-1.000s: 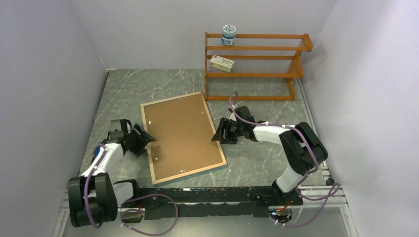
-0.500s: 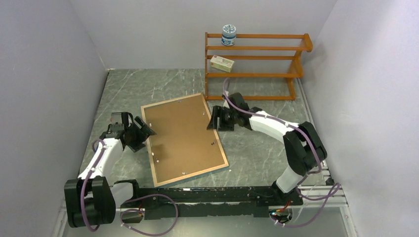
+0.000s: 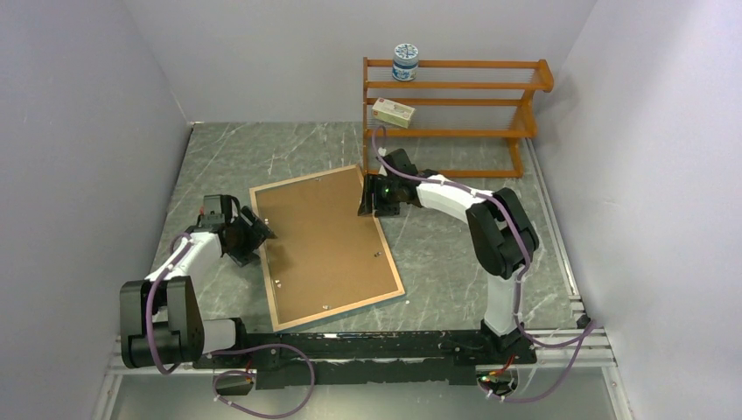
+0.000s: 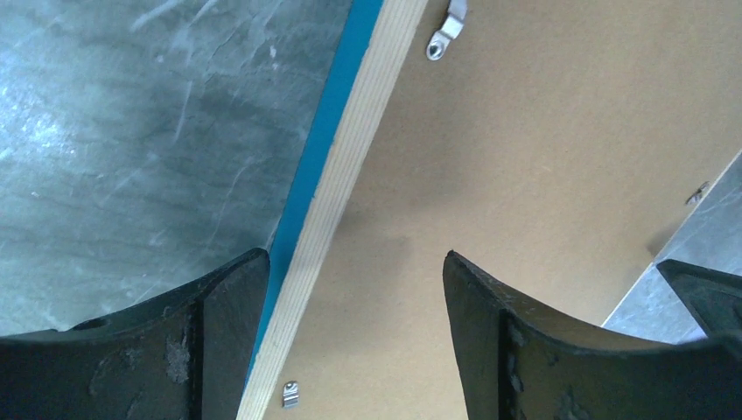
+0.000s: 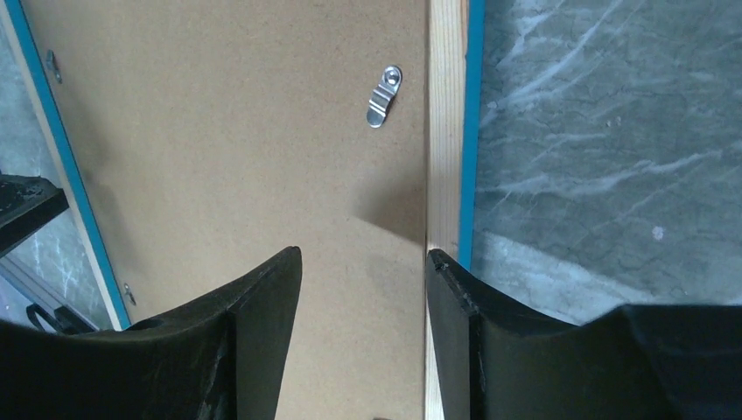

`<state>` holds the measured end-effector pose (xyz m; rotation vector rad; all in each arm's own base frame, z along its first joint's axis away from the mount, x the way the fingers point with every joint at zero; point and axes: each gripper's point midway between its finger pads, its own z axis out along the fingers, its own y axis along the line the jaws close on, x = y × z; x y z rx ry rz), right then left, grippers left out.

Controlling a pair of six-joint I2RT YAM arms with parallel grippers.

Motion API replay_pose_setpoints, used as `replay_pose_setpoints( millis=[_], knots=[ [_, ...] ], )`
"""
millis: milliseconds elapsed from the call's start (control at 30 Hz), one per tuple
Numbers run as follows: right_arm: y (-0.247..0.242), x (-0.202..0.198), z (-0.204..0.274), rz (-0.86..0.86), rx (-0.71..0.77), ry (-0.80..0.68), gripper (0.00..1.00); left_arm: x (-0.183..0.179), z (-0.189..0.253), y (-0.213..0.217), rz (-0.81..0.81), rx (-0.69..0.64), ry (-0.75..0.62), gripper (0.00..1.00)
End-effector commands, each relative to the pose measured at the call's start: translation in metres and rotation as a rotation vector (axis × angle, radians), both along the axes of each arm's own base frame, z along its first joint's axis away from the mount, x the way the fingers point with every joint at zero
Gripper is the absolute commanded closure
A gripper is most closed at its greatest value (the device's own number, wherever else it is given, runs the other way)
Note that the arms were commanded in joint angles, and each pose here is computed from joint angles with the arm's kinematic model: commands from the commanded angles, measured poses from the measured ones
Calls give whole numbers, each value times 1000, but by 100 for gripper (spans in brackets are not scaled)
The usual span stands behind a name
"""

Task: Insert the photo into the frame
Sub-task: Place the photo frame item in the photo frame.

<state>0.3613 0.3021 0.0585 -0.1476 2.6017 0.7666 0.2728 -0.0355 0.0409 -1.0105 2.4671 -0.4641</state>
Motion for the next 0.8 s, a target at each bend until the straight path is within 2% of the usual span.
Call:
replay_pose_setpoints(
  millis=[0, 200, 500, 767],
  knots=[
    [10, 15, 11, 10, 14, -32, 43, 13, 8, -4, -26, -18, -66, 23],
    [12, 11, -7, 6, 10, 17, 43, 10, 1, -9, -41, -45, -49, 23],
    [34, 2, -6, 86, 149, 81, 42, 11, -4, -22, -86, -116, -38, 24],
    [28, 15, 17, 61, 126, -10, 42, 12, 0, -17, -80, -101, -40, 24]
  ],
)
